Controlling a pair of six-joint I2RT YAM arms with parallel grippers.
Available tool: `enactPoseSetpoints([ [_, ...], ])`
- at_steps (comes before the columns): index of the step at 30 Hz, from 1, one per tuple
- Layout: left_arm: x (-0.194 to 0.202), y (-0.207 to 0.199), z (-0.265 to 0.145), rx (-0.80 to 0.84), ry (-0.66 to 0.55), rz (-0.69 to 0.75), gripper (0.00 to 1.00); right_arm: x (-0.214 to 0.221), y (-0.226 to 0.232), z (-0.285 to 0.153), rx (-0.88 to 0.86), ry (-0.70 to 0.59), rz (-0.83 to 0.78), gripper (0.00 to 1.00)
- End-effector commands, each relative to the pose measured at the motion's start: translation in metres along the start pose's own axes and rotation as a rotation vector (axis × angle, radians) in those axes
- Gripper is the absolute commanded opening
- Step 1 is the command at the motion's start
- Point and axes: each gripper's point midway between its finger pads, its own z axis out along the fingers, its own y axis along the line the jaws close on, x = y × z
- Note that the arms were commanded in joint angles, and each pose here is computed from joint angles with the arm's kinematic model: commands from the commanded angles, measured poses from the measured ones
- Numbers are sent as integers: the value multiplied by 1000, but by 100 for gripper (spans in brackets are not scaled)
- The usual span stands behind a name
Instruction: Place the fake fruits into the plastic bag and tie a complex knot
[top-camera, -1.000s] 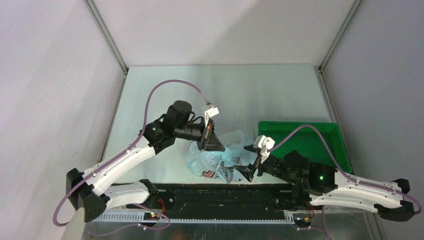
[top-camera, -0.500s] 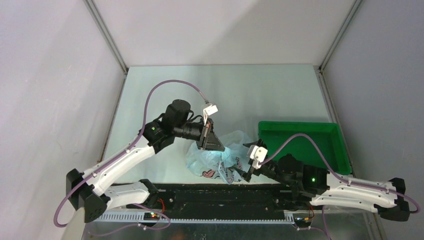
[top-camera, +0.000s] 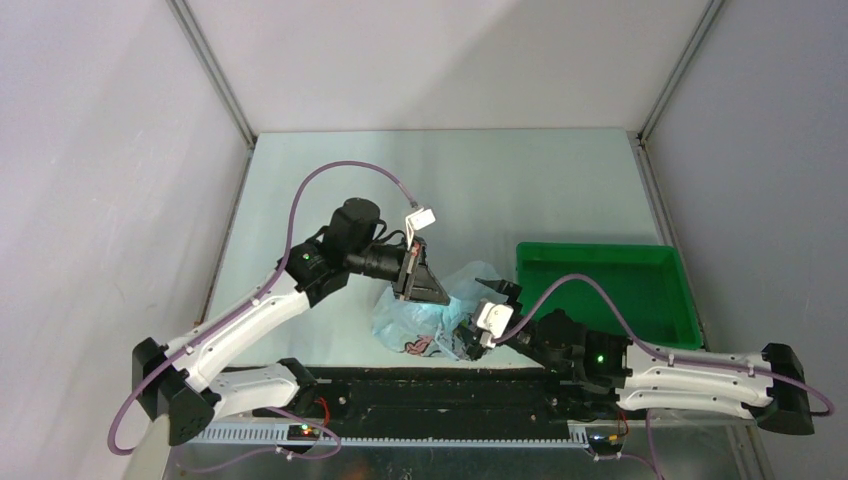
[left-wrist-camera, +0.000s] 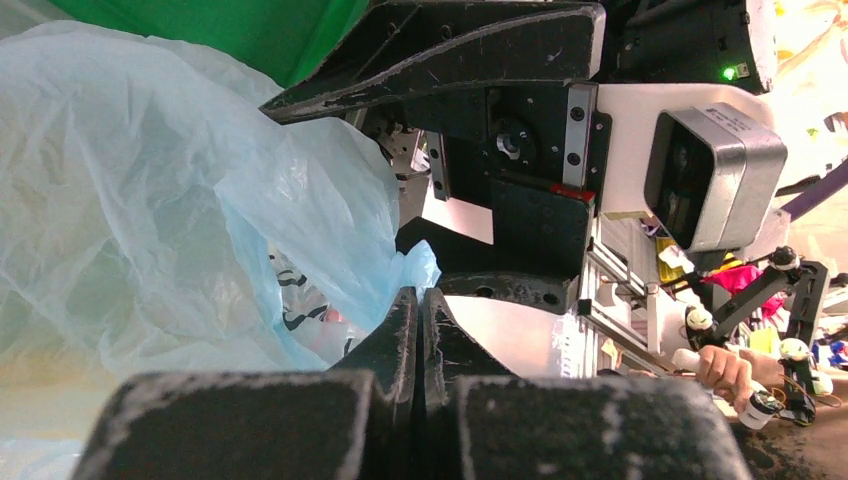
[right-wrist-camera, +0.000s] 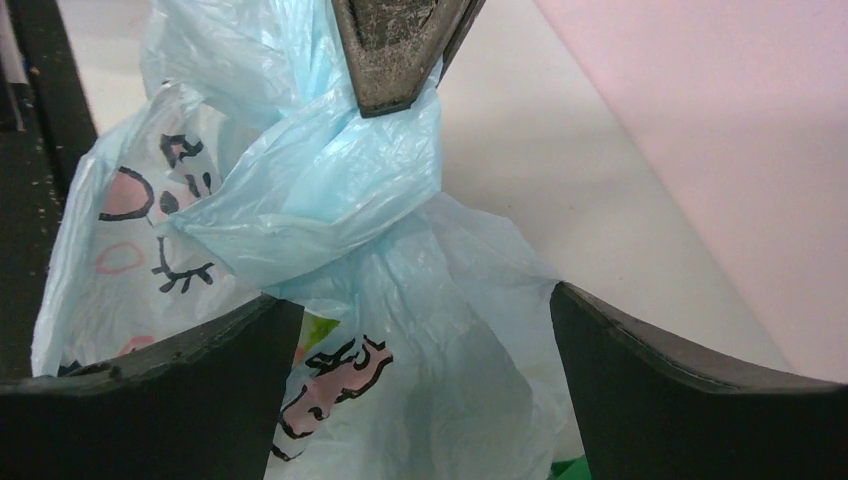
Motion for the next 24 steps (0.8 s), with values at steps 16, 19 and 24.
enactPoseSetpoints([
  [16, 0, -12, -9, 48, 32, -16, 0, -10, -19, 7, 119, -58, -148, 81],
  [19, 7, -7, -8, 37, 72, -22, 0, -19, -23, 7, 134, -92, -156, 75],
  [24, 12, -6, -8, 40, 99, -22, 0, -26, -20, 11, 122, -115, -189, 71],
])
